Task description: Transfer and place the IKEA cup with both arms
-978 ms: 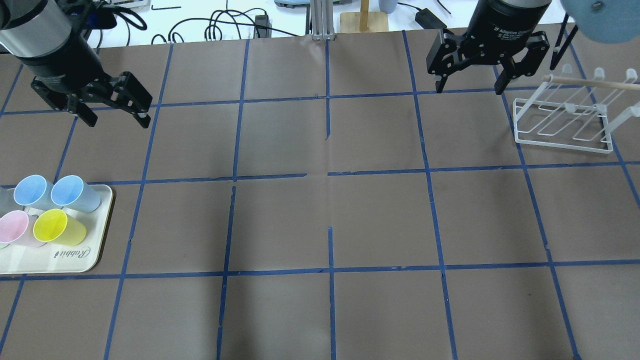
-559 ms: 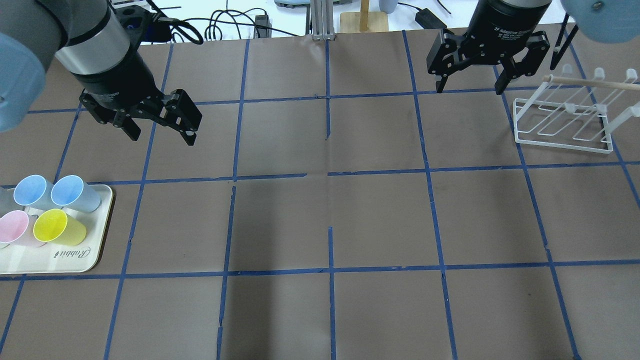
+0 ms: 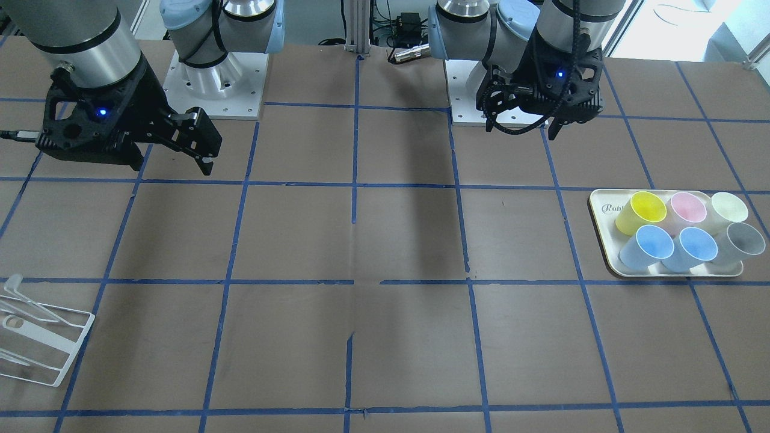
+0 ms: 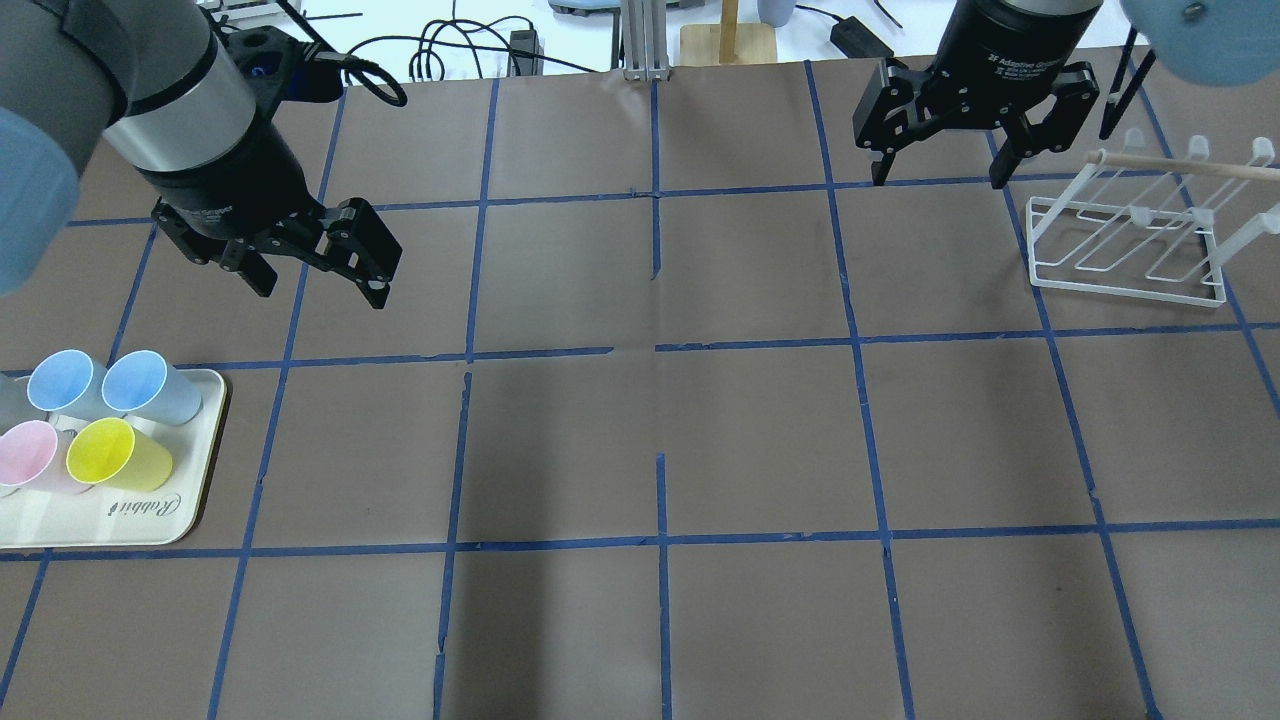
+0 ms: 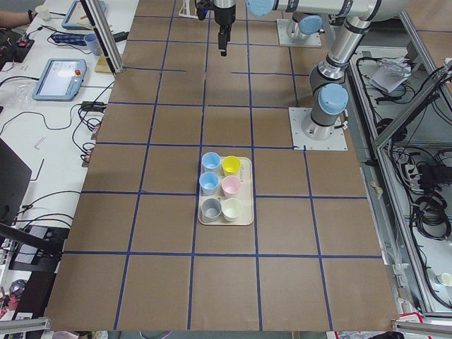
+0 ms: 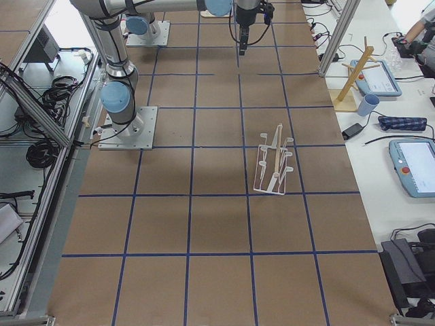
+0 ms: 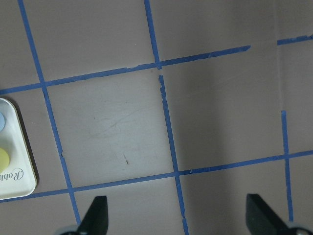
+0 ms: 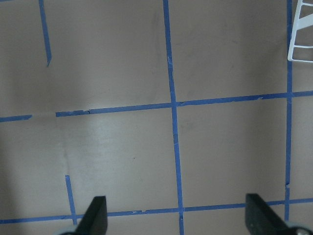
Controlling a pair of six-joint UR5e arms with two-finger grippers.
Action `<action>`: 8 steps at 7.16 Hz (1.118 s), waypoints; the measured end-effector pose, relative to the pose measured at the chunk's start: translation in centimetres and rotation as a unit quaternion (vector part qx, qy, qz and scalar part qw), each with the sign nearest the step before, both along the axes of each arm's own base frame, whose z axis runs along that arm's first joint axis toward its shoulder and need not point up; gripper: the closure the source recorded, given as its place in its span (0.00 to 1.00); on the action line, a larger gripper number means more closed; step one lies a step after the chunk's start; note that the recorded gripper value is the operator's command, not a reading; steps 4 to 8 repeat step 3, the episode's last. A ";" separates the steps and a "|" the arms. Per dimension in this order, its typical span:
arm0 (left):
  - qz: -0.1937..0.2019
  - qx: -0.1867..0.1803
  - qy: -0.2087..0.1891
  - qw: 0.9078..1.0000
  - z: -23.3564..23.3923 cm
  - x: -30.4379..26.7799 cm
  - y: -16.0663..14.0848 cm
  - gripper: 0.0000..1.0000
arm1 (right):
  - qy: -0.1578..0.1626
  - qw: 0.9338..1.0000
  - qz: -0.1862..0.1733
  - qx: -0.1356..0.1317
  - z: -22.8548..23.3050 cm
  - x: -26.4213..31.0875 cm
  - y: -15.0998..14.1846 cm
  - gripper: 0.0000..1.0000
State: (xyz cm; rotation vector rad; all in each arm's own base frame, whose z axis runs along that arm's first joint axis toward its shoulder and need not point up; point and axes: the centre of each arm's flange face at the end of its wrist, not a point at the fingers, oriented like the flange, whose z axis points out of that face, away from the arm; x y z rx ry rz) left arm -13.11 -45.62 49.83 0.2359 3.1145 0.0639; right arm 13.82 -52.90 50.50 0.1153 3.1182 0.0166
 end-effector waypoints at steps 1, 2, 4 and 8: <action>0.001 0.000 0.000 1.000 0.0 0.1 0.0 0.00 | 0.000 1.000 0.000 0.000 0.0 0.0 0.0 0.00; 0.002 0.001 0.001 1.000 0.0 0.0 0.1 0.00 | 0.000 1.000 0.000 0.000 0.0 0.0 0.0 0.00; 0.002 0.001 0.001 1.000 0.0 0.0 0.1 0.00 | 0.000 1.000 0.001 0.000 0.0 0.0 0.0 0.00; 0.002 0.001 0.001 1.000 0.0 0.0 0.1 0.00 | 0.000 1.000 0.001 0.000 0.0 0.0 0.0 0.00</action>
